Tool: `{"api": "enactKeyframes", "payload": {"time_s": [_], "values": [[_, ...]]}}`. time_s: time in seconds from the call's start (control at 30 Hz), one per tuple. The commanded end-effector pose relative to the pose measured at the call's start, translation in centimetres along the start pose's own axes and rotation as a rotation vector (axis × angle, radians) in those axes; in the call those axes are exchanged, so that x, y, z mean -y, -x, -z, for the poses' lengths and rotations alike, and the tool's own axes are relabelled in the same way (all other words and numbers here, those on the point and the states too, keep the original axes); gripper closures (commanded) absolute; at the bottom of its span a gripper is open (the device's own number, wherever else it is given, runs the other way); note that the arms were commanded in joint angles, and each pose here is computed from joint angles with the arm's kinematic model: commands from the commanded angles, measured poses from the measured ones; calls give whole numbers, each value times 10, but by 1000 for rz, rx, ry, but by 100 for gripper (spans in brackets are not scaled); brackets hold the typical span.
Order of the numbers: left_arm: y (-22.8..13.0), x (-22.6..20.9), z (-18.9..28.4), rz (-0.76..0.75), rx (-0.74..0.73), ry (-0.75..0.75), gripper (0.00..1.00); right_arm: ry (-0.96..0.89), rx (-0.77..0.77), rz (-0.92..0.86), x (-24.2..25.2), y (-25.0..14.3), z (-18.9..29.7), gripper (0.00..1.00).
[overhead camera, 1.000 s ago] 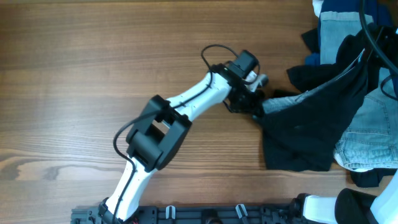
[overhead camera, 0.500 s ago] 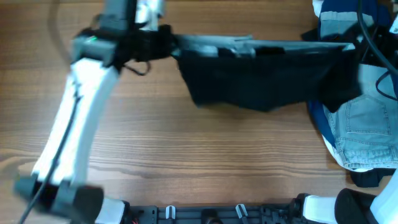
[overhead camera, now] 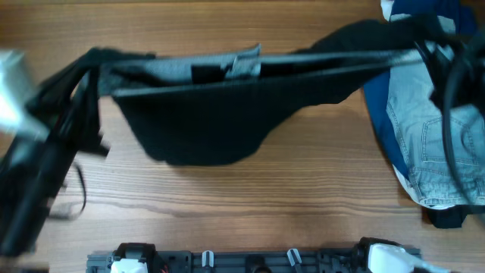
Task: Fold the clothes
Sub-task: 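Stretch the waistband between both grippers and lift the shorts, then lay the shorts flat on the table and release both grippers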
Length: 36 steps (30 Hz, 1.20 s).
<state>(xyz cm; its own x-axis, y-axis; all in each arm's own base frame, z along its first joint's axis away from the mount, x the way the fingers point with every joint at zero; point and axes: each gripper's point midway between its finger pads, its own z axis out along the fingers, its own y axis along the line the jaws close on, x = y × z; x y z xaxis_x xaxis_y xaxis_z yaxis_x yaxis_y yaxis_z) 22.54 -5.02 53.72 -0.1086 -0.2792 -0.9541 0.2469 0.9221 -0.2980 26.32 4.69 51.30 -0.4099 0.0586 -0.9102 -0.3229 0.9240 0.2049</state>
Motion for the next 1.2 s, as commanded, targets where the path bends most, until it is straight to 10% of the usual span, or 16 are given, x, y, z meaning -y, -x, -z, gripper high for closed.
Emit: {"api": "enactKeyframes", "payload": {"time_s": [0.0, 0.3, 0.43, 0.53, 0.67, 0.97, 1.17], "values": [[15, -46, 25, -15, 92, 279, 96, -264, -6, 2, 39, -8, 24, 96], [-49, -117, -121, 9, -188, 427, 96, -255, -141, -61, 118, -5, -106, 96], [-31, -139, -205, -2, -37, 393, 96, -123, 30, -8, 124, 39, -178, 96], [40, -118, -209, -45, 235, 314, 96, -77, 278, 119, 97, 103, -179, 96], [42, -121, -212, -54, 244, 316, 96, -69, 303, 138, 95, 108, -190, 96], [-206, -193, -206, 15, -714, 547, 96, 76, -475, -11, 105, -112, -292, 96], [-267, -165, -148, 141, -1079, 477, 96, 83, -810, -156, 88, -178, -246, 96]]}}
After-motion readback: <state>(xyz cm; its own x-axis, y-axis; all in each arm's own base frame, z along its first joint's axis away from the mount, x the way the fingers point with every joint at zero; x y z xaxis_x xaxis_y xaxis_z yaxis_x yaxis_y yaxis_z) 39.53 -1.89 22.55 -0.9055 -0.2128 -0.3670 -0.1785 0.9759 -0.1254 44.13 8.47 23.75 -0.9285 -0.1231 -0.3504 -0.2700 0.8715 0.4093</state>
